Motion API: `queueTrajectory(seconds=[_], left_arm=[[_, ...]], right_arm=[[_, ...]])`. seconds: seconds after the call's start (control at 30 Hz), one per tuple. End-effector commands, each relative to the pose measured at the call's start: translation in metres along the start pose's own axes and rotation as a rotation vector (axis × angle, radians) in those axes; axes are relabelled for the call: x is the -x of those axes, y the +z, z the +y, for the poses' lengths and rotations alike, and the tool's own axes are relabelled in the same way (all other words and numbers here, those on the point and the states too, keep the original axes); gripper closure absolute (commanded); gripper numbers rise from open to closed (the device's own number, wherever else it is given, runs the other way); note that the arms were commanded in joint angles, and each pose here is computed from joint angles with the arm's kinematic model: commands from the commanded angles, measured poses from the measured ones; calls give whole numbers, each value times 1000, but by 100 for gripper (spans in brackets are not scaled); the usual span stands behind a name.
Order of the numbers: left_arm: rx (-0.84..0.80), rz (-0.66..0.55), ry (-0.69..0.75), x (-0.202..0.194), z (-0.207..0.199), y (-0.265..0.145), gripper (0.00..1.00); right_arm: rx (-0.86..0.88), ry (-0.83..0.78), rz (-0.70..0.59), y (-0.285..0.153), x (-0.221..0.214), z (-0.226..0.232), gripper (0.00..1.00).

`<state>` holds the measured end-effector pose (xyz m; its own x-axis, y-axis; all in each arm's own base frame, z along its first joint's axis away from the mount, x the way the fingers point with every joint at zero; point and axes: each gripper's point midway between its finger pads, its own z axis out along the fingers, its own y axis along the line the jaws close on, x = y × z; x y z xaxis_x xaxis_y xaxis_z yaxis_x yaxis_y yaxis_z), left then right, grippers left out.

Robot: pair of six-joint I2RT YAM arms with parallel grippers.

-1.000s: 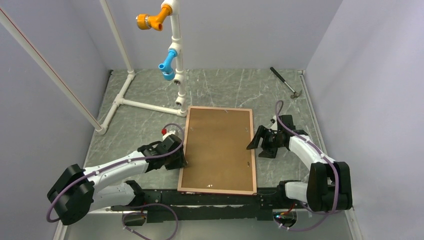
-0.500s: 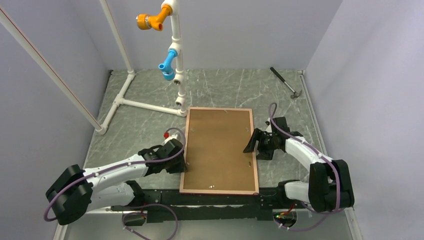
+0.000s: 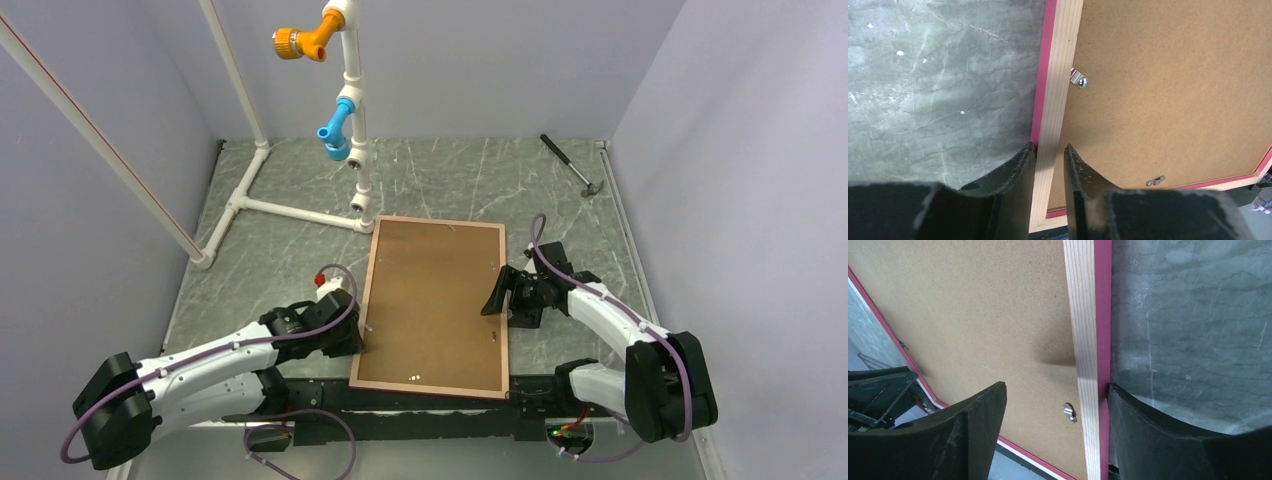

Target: Put the photo into the frame

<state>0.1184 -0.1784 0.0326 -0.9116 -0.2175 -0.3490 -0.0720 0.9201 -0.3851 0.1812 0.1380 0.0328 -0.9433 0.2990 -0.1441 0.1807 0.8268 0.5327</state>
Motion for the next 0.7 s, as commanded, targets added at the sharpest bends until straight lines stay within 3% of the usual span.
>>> queueTrajectory(seconds=[0.0,0.4,0.57,0.67], left_arm=[[-83,14,-30,-1,-20,-5,72],[-129,58,-9,-22,-31,-11,97],[-119,83,0,-34,-32,-8,97],[-98,87,9,-37,-30,-6,87]], right_arm=[[87,12,44,2,-7,22,26],[17,-47,4,-12,6,19,25],[28,-41,-3,-12,7,22,25],[26,-42,0,-9,7,21,25]])
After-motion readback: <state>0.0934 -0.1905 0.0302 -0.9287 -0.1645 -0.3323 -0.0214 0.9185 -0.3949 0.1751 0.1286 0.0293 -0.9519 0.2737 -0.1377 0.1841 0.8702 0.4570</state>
